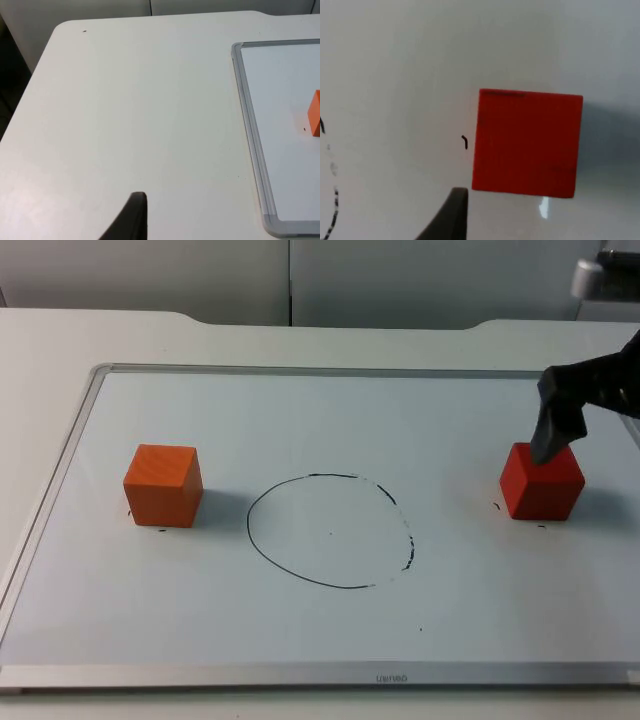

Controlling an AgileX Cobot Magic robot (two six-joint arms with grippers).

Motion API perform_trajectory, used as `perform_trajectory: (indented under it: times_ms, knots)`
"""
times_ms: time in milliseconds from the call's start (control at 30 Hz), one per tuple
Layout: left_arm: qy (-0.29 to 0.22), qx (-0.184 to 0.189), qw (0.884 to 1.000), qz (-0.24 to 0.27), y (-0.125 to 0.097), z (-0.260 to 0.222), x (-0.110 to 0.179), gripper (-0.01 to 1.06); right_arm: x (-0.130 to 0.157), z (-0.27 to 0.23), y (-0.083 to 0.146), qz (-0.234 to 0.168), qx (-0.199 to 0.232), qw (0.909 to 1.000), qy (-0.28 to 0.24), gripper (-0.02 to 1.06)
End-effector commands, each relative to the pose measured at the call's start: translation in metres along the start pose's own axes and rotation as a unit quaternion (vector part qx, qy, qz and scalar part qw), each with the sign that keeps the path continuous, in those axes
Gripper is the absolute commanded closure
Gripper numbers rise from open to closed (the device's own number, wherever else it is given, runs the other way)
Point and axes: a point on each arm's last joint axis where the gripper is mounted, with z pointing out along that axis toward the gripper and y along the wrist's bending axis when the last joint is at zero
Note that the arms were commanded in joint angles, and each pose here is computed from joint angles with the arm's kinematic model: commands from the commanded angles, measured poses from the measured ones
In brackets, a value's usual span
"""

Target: Pick up one cube with the left hand and another cube with the right hand. First place the cube in the right hand at the target position, then stack the cube in the left hand on top.

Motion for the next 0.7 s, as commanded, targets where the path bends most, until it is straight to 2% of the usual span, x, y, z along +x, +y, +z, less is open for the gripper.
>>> perform_trajectory:
  times_ms: [0,200,433,567,667]
  knots:
    - [-0.002,0.004,1.0,-0.001,0.0,0.0,0.001,0.0,-0.005,0.004,0.003,0.007,-0.003,0.9999,-0.014,0.06]
    - [-0.002,0.004,1.0,-0.001,0.0,0.0,0.001,0.0,-0.006,0.019,0.003,0.02,-0.005,0.9997,-0.015,0.08]
    - [-0.002,0.004,1.0,-0.001,0.0,0.0,0.001,0.0,-0.004,0.04,0.023,-0.001,-0.016,0.9996,-0.022,0.08]
    - [-0.002,0.004,1.0,-0.001,0.0,0.0,0.001,0.0,-0.005,0.05,0.027,0.016,-0.013,0.9997,-0.009,0.09]
    - [-0.002,0.004,1.0,-0.001,0.0,0.0,0.001,0.0,-0.007,0.051,0.026,0.015,-0.011,0.9997,-0.013,0.1]
